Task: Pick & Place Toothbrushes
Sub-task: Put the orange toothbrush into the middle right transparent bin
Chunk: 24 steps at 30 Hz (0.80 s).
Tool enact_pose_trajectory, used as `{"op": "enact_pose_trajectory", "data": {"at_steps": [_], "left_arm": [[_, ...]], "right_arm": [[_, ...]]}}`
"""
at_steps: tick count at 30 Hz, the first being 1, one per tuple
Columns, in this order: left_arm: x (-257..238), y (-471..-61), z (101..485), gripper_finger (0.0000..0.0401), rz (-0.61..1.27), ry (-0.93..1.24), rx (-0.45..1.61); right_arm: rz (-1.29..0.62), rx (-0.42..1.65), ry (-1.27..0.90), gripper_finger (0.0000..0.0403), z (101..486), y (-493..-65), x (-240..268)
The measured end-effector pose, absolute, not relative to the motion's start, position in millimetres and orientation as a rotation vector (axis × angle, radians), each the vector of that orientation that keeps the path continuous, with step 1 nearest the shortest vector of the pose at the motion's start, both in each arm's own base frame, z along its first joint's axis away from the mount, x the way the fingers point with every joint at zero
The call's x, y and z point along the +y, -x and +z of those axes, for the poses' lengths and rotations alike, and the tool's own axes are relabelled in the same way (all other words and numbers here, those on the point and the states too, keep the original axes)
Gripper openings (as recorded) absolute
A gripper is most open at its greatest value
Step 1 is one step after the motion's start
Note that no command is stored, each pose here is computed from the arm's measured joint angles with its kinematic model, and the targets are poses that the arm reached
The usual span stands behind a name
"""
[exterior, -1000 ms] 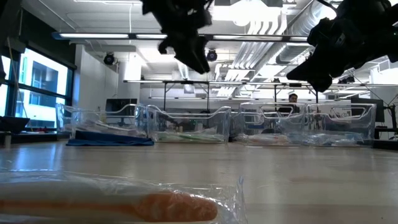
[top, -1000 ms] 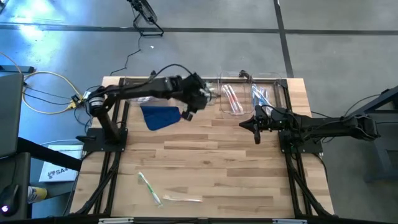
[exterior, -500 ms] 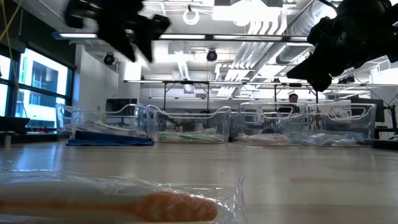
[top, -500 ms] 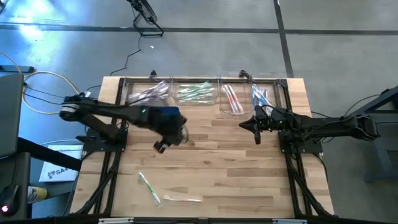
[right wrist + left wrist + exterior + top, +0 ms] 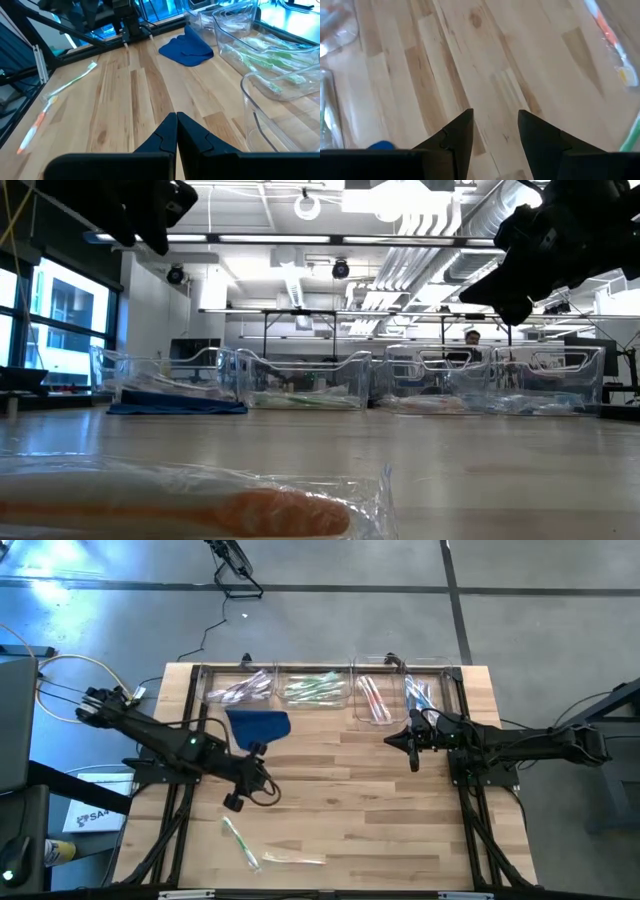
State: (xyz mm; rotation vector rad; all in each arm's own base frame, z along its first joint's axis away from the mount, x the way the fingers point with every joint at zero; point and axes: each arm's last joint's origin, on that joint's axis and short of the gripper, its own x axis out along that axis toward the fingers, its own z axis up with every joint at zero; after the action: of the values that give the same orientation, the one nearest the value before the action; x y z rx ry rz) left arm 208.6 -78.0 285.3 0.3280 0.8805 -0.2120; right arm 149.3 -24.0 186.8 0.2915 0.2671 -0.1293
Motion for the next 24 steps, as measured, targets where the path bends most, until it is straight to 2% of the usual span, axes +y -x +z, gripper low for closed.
{"op": "enact_pose_trajectory", "data": {"at_steps": [24], "left_arm": [[-76.8,-209.9,285.9,0.0150,-0.098,-0.417,0.856]], "right_arm": [[-0.124,0.271,-0.250,0.0002,186.6,-149.2,-24.0]]}}
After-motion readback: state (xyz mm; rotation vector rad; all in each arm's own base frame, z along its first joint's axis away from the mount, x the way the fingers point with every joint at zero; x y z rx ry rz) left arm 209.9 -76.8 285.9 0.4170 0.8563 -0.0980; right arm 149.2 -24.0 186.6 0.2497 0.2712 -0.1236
